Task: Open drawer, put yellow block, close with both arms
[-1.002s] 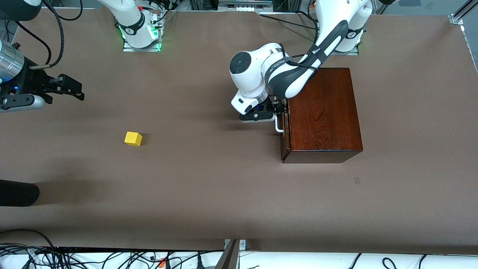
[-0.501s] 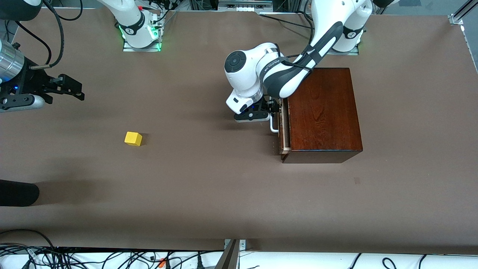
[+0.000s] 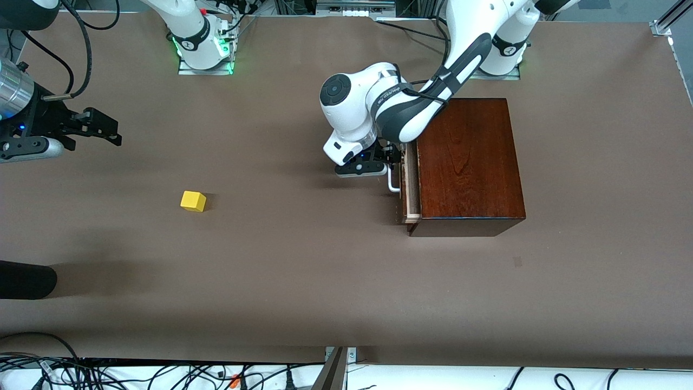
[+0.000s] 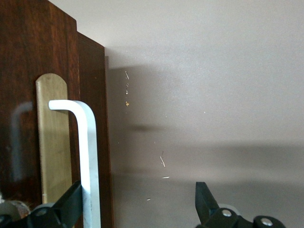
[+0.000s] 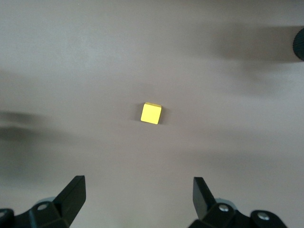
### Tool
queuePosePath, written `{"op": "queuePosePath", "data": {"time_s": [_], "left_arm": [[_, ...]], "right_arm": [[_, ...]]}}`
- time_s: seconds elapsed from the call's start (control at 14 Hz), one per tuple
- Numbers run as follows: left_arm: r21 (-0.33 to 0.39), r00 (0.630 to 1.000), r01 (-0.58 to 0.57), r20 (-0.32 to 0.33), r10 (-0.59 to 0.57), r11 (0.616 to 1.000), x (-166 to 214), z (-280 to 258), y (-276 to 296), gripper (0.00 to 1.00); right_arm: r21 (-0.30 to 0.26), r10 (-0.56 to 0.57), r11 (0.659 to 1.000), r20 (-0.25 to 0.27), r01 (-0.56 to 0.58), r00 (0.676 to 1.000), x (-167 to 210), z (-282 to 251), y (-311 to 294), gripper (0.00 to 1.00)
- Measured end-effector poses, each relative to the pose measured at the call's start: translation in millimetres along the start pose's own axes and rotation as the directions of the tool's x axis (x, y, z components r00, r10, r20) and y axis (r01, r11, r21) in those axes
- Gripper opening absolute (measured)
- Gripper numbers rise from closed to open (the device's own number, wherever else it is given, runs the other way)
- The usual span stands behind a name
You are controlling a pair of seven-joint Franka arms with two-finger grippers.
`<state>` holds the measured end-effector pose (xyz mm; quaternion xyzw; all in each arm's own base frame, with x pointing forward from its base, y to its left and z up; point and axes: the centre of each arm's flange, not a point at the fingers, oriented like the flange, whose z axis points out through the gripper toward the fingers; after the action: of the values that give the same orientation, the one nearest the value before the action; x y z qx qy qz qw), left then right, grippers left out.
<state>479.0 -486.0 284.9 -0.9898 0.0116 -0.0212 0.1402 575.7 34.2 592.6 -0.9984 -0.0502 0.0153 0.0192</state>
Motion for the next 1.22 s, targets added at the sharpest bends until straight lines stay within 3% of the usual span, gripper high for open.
{"op": "queuePosePath", "data": {"time_s": [1.22], "left_arm": [[-0.067, 1.0, 0.013, -0.001, -0.013, 0.998, 0.1, -13.2, 37.1, 1.0]], "right_arm": [[0.0, 0.003, 1.0, 0.0, -0.003, 1.0, -0.1, -0.1, 2.0, 1.0]]}}
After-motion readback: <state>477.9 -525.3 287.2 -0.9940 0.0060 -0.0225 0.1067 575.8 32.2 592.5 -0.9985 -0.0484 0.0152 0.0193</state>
